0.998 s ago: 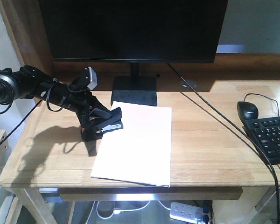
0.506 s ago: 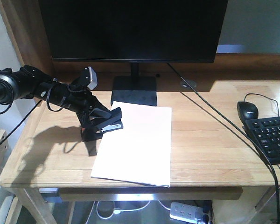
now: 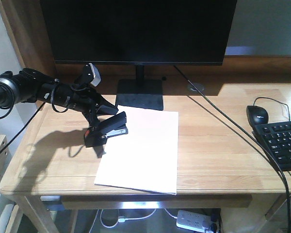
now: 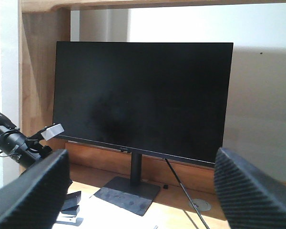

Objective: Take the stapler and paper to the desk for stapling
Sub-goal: 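Set the stapler down at the paper edge and open the left gripper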

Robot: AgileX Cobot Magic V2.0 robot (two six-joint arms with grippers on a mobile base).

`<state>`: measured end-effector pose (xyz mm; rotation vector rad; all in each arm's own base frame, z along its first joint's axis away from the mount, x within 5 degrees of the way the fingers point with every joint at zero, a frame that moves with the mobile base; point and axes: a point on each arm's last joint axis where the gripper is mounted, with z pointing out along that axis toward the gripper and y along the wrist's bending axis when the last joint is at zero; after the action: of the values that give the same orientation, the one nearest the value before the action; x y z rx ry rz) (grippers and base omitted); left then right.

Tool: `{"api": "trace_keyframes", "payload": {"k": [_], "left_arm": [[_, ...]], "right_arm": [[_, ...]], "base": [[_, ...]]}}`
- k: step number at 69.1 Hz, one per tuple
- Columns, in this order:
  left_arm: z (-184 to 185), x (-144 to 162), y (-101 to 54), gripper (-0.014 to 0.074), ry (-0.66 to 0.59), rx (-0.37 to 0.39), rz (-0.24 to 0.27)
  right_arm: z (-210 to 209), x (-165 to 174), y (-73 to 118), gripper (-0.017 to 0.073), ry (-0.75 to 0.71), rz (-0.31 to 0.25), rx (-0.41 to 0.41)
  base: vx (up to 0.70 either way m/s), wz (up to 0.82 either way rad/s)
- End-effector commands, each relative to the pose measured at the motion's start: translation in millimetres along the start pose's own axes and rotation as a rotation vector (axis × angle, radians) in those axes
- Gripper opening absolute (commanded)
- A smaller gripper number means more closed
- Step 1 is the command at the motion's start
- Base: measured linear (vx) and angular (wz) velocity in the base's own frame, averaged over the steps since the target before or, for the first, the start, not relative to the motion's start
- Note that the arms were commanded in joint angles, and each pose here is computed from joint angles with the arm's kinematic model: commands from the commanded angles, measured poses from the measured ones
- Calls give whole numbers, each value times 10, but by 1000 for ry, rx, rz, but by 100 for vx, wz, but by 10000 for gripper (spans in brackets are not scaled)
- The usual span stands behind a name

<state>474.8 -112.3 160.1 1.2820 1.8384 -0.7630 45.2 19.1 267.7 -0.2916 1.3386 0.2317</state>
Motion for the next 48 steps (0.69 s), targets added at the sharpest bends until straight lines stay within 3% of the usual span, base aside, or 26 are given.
{"api": "trace_keyframes", "payload": {"k": [1,22,39,48], "left_arm": [[-195,-383,-29,-6,-84,-48,42],[51,-346,-104,-6,-59,-15,44],[183,-175,-55,-6,-35,-21,-19],[232,-94,-52,-6,-12,-7,-22]], "right_arm": [[9,-85,-26,583,-14,-62,25],[9,-85,-26,583,-14,-62,25],[9,-85,-26,583,-14,-62,25],[9,-85,-26,583,-14,-62,25]], "base": [[0,0],[0,0],[0,0],[0,0]]}}
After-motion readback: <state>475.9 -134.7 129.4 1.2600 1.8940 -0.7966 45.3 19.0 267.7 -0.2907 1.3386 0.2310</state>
